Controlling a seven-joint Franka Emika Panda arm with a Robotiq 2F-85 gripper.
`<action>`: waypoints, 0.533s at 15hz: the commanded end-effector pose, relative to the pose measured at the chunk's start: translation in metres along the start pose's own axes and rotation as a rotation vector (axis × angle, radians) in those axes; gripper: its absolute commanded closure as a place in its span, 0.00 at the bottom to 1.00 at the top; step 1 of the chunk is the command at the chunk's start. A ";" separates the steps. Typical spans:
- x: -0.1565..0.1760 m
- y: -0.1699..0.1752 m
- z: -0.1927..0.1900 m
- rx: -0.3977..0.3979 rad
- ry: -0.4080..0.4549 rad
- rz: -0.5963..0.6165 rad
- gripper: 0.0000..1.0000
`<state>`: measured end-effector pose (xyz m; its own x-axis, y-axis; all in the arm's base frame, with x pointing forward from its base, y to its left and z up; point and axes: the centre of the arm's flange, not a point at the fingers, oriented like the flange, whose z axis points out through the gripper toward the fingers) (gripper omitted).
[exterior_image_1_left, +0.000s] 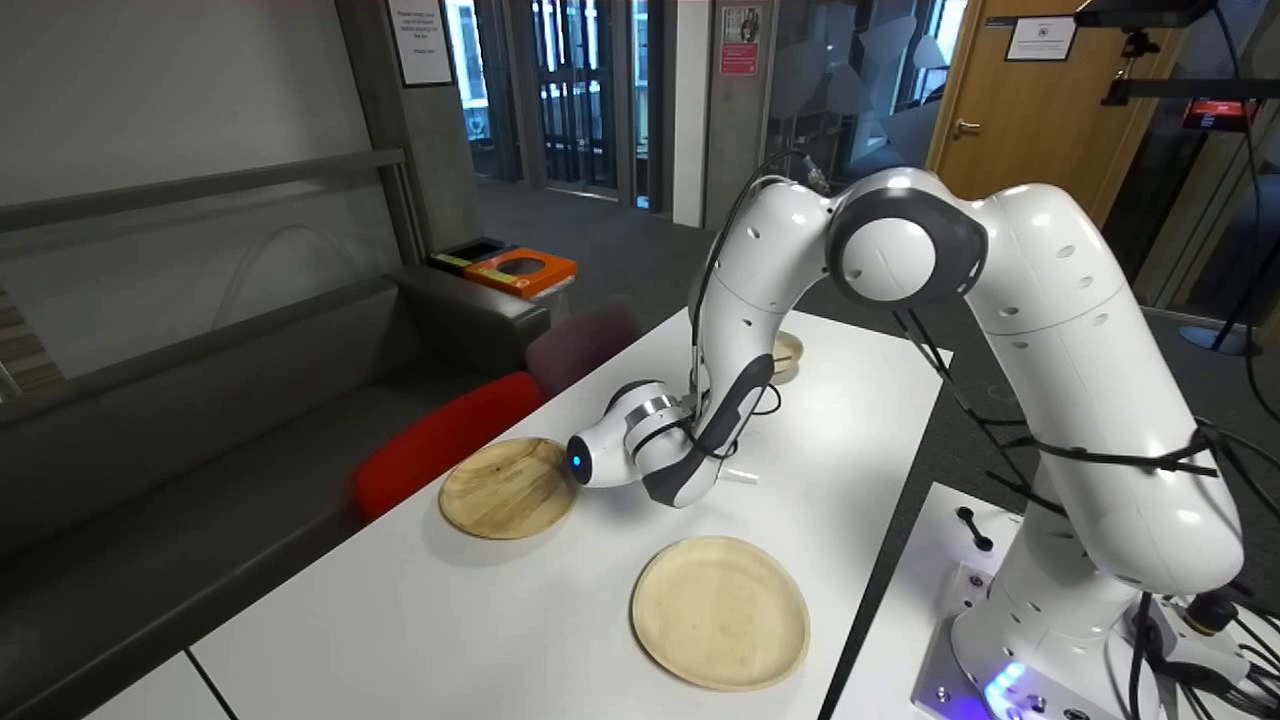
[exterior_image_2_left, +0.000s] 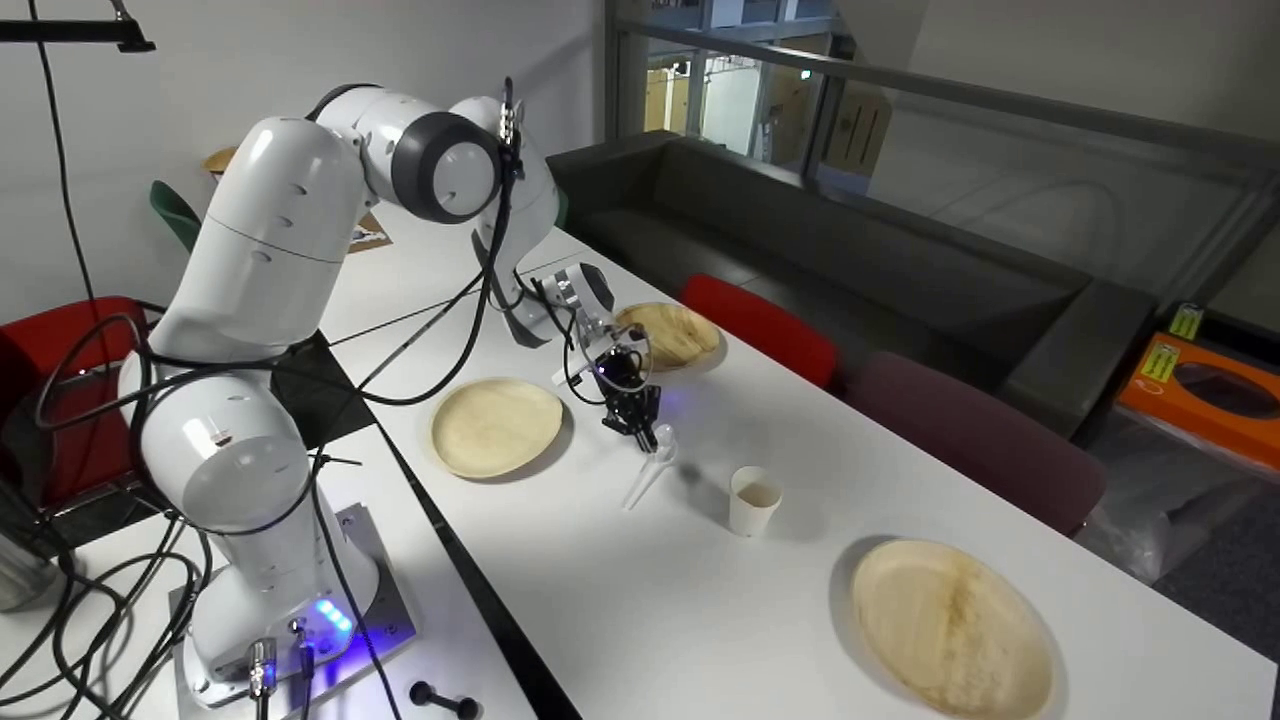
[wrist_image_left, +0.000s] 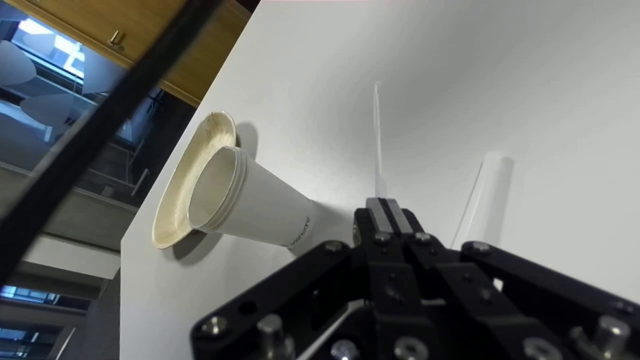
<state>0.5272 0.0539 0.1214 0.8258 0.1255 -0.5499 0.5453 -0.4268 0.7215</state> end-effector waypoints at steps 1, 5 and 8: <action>-0.004 0.007 0.007 0.035 -0.016 0.000 1.00; -0.009 0.006 0.007 0.045 -0.030 0.033 1.00; -0.013 0.004 0.004 0.044 -0.049 0.089 1.00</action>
<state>0.5248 0.0491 0.1200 0.8339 0.0933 -0.5440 0.5207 -0.4601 0.7191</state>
